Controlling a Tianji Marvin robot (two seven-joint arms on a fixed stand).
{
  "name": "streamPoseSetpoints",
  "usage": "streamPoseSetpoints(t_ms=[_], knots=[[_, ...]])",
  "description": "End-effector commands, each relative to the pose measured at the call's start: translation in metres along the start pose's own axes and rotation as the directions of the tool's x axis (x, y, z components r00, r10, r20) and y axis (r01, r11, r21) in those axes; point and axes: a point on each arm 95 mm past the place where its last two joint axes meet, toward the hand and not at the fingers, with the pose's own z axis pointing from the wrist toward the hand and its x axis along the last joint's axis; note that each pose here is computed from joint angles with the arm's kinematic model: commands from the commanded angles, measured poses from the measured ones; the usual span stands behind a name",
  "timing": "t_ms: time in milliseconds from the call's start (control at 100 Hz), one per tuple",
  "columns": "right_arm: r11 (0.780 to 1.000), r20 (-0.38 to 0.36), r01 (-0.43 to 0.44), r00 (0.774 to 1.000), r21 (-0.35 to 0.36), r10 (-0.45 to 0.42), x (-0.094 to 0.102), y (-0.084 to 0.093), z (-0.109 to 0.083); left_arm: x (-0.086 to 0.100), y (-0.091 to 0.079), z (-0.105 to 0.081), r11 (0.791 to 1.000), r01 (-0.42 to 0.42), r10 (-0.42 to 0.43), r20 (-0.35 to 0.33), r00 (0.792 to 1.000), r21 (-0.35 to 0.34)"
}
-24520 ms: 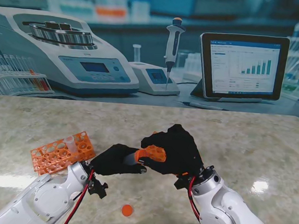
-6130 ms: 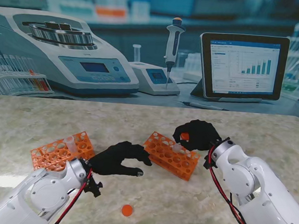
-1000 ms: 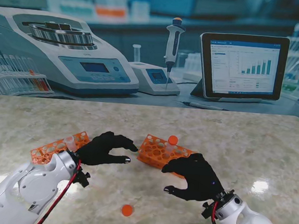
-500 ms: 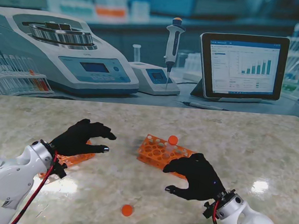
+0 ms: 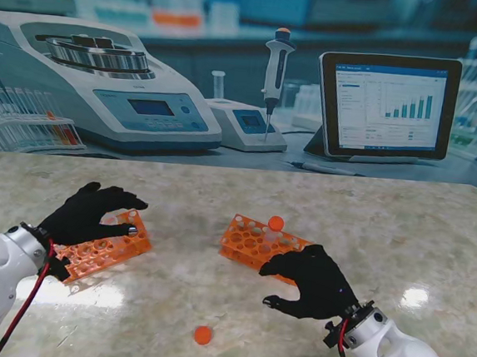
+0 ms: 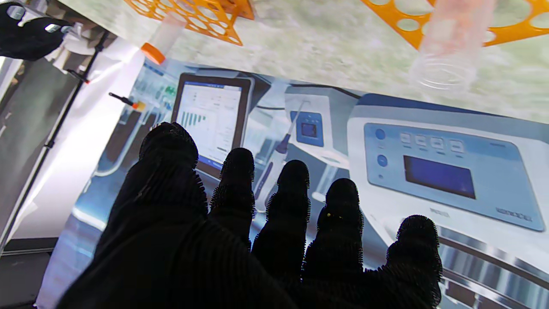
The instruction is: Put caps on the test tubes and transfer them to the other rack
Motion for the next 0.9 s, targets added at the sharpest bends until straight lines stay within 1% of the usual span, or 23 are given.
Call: streamPoseSetpoints(t_ms=[0, 110, 320, 500, 890], knots=[[1.000, 0.004, -0.006, 1.000, 0.009, 0.006, 0.001, -0.003, -0.001, -0.009, 0.006, -0.006, 1.000, -0.003, 0.003, 0.027, 1.000, -0.005], [1.000, 0.004, -0.007, 1.000, 0.013, 0.007, 0.002, -0.003, 0.000, -0.018, 0.010, -0.013, 1.000, 0.003, -0.004, 0.057, 0.998, 0.016], [1.000, 0.004, -0.009, 1.000, 0.019, 0.009, 0.002, -0.004, 0.001, -0.033, 0.013, -0.026, 1.000, -0.011, 0.008, 0.110, 0.994, 0.025], [1.000, 0.002, -0.013, 1.000, 0.027, 0.013, 0.001, -0.005, 0.003, -0.041, 0.016, -0.038, 0.999, -0.029, 0.025, 0.147, 0.989, 0.027], [0.999, 0.002, -0.013, 1.000, 0.036, 0.013, 0.001, -0.006, 0.003, -0.061, 0.038, -0.051, 1.000, -0.024, 0.021, 0.222, 0.975, 0.011]])
